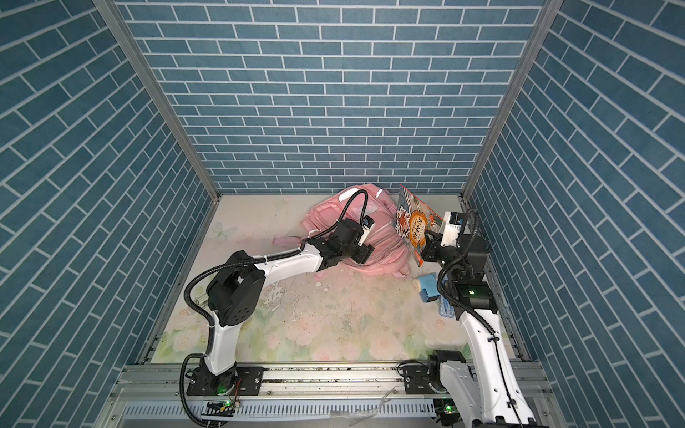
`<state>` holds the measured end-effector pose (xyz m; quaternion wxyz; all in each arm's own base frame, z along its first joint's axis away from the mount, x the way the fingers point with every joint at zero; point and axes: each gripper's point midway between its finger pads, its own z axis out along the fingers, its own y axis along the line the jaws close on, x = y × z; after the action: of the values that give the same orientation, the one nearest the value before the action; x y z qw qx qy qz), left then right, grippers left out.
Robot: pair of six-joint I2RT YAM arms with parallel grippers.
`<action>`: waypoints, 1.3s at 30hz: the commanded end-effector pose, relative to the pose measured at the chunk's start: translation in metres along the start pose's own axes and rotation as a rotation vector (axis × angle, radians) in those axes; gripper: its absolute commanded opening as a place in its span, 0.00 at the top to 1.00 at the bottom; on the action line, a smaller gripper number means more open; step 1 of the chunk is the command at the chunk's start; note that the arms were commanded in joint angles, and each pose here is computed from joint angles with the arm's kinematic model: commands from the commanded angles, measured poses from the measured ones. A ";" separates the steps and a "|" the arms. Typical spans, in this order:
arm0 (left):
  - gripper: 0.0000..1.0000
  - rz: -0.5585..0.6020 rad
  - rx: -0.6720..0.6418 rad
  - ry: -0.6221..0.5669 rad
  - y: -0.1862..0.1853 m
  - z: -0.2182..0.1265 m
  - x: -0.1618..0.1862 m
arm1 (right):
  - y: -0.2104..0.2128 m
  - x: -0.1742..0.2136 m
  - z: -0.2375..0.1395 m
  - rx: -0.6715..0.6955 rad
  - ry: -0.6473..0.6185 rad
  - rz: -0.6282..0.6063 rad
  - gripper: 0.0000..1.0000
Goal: Pack the student bag
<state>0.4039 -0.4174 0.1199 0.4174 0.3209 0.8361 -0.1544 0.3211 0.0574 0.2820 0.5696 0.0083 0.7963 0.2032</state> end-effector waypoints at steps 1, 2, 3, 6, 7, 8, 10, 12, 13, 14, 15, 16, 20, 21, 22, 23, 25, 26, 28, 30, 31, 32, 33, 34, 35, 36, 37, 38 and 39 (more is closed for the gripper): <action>0.30 -0.025 -0.085 0.004 0.011 0.013 0.002 | 0.003 -0.012 0.003 -0.021 -0.051 -0.005 1.00; 0.30 -0.016 -0.087 0.011 0.010 0.018 0.004 | 0.003 -0.011 0.004 -0.020 -0.048 -0.007 1.00; 0.30 -0.013 -0.091 0.020 0.010 0.022 0.006 | 0.003 -0.010 0.005 -0.020 -0.045 -0.010 1.00; 0.29 -0.006 -0.091 0.052 0.009 0.036 0.014 | 0.002 -0.010 0.006 -0.018 -0.039 -0.020 1.00; 0.28 -0.005 -0.089 0.059 0.008 0.040 0.016 | 0.001 -0.009 0.007 -0.014 -0.034 -0.025 1.00; 0.28 -0.006 -0.088 0.063 0.007 0.042 0.017 | 0.001 -0.009 0.006 -0.012 -0.031 -0.028 1.00; 0.28 -0.007 -0.110 0.071 0.009 0.047 0.020 | -0.001 -0.009 0.006 -0.002 -0.028 -0.029 1.00; 0.28 -0.014 -0.139 0.083 0.013 0.050 0.021 | -0.003 -0.007 0.006 0.006 -0.020 -0.024 1.00; 0.28 -0.015 -0.151 0.087 0.013 0.049 0.021 | -0.004 -0.007 0.006 0.012 -0.020 -0.020 1.00; 0.28 -0.013 -0.165 0.086 0.013 0.048 0.020 | -0.004 -0.007 0.006 0.015 -0.016 -0.015 1.00; 0.28 -0.013 -0.181 0.079 0.015 0.047 0.018 | -0.004 -0.007 0.005 0.016 -0.015 -0.012 1.00; 0.29 -0.012 -0.197 0.079 0.017 0.046 0.018 | -0.005 -0.006 0.005 0.017 -0.014 -0.006 1.00; 0.68 -0.029 -0.248 0.085 0.028 0.043 0.015 | -0.005 -0.005 0.005 0.016 -0.008 0.038 1.00; 0.79 -0.035 -0.250 0.084 0.028 0.041 0.013 | -0.005 -0.006 0.004 0.022 -0.006 0.053 1.00; 0.93 -0.049 -0.248 0.078 0.030 0.037 0.009 | -0.008 -0.007 0.003 0.038 -0.004 0.075 1.00; 1.00 -0.068 -0.247 0.069 0.033 0.032 0.004 | -0.010 -0.008 0.001 0.057 -0.002 0.098 1.00; 1.00 -0.113 -0.242 0.037 0.041 0.017 -0.009 | -0.012 -0.015 -0.005 0.076 -0.010 0.125 1.00; 1.00 -0.144 -0.237 0.015 0.045 0.008 -0.017 | -0.009 -0.020 -0.008 0.071 -0.021 0.128 1.00; 1.00 -0.209 -0.227 -0.030 0.056 -0.014 -0.034 | -0.004 -0.027 -0.016 0.061 -0.049 0.150 1.00; 1.00 -0.268 -0.211 -0.082 0.065 -0.036 -0.051 | -0.001 -0.029 -0.022 0.052 -0.064 0.184 1.00; 1.00 -0.295 -0.207 -0.110 0.070 -0.049 -0.059 | 0.000 -0.029 -0.025 0.047 -0.063 0.205 1.00; 1.00 -0.316 -0.200 -0.137 0.074 -0.061 -0.068 | 0.001 -0.028 -0.027 0.045 -0.061 0.223 1.00; 1.00 -0.334 -0.187 -0.165 0.077 -0.070 -0.075 | 0.001 -0.025 -0.030 0.050 -0.051 0.245 1.00; 1.00 -0.353 -0.172 -0.183 0.079 -0.077 -0.081 | 0.001 -0.021 -0.031 0.052 -0.041 0.267 1.00; 1.00 -0.372 -0.154 -0.200 0.081 -0.083 -0.088 | 0.002 -0.016 -0.032 0.048 -0.027 0.291 1.00; 1.00 -0.390 -0.144 -0.214 0.084 -0.091 -0.095 | 0.002 -0.010 -0.033 0.044 -0.011 0.307 1.00; 1.00 -0.403 -0.140 -0.221 0.087 -0.095 -0.098 | 0.003 -0.007 -0.035 0.044 -0.004 0.320 1.00; 1.00 -0.405 -0.126 -0.233 0.087 -0.101 -0.103 | 0.003 -0.001 -0.035 0.041 0.006 0.345 1.00; 1.00 -0.401 -0.121 -0.243 0.086 -0.107 -0.107 | 0.005 0.003 -0.036 0.025 0.011 0.373 1.00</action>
<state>0.4436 -0.3372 0.2193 0.4561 0.1376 0.8636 -0.1648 0.2956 0.0465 0.2954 0.5413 0.1235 0.7921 0.2537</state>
